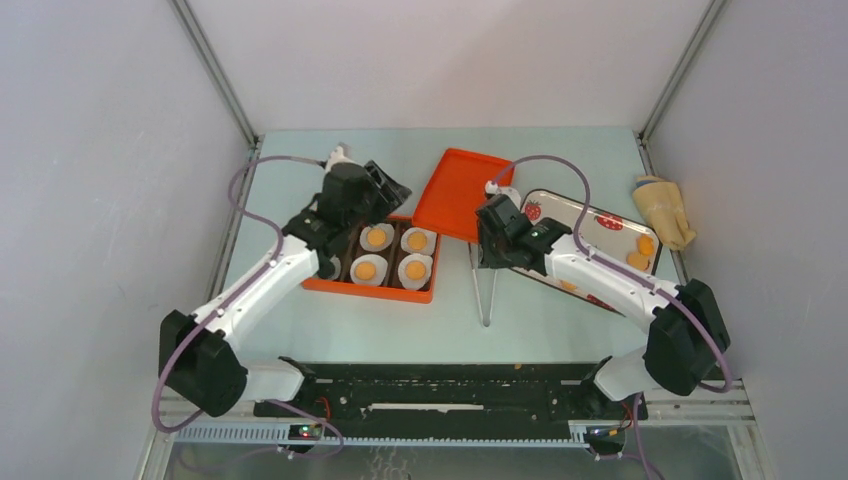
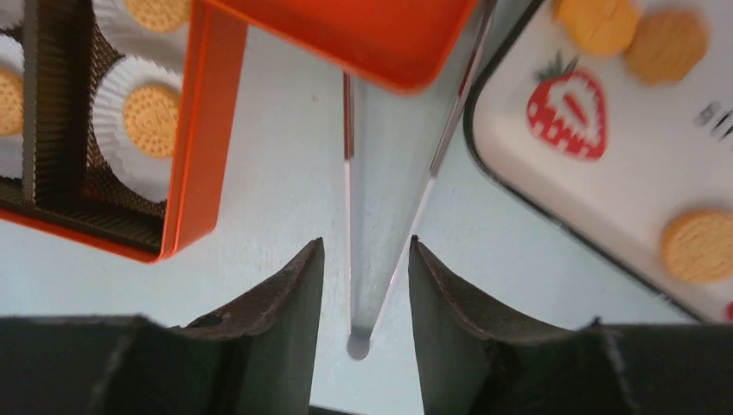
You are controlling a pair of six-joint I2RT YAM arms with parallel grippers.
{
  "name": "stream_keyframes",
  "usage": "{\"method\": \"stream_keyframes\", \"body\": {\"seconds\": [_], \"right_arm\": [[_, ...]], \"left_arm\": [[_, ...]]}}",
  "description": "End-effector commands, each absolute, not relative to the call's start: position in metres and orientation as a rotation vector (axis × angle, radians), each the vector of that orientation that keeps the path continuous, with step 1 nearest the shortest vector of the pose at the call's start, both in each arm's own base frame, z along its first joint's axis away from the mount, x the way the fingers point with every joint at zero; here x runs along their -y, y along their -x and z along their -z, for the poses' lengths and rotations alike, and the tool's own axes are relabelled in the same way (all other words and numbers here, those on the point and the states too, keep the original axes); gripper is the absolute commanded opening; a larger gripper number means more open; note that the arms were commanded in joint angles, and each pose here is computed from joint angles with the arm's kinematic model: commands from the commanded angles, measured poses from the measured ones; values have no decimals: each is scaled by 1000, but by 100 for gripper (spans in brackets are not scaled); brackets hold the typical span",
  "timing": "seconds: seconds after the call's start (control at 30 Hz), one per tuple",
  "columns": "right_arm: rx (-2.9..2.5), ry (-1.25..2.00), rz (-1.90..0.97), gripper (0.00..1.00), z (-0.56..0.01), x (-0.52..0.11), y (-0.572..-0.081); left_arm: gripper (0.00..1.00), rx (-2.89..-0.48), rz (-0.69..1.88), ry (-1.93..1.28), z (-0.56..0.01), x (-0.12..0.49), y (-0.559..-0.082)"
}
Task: Pack the cookies
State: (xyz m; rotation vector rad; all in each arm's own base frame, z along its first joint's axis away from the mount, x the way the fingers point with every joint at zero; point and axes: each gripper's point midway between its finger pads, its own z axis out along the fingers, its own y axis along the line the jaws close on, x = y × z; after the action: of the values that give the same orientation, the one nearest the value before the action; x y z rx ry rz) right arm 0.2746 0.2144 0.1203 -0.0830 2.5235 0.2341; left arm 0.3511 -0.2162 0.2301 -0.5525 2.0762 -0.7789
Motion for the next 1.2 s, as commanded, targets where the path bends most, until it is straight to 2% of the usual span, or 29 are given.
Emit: {"method": "stream_keyframes", "body": {"seconds": [0.0,0.13,0.23,0.6,1.17], "right_arm": [[-2337,221,-114,49,-166,-223,-317],[-2291,396,85,50,-169,-234,-333],[-2215,480,310,54,-164,-235,-347],[-2110,682,717,58,-123,-242,-380],[-2138,736,773,55,-67,-243,-443]], "left_arm": [[66,-2072,756,544,-256,191,-373],[68,-2089,887,524,-261,189,-402],[68,-2142,953,475,-250,196,-420],[68,-2194,927,452,-224,194,-427],[67,-2180,950,464,-218,184,-425]]}}
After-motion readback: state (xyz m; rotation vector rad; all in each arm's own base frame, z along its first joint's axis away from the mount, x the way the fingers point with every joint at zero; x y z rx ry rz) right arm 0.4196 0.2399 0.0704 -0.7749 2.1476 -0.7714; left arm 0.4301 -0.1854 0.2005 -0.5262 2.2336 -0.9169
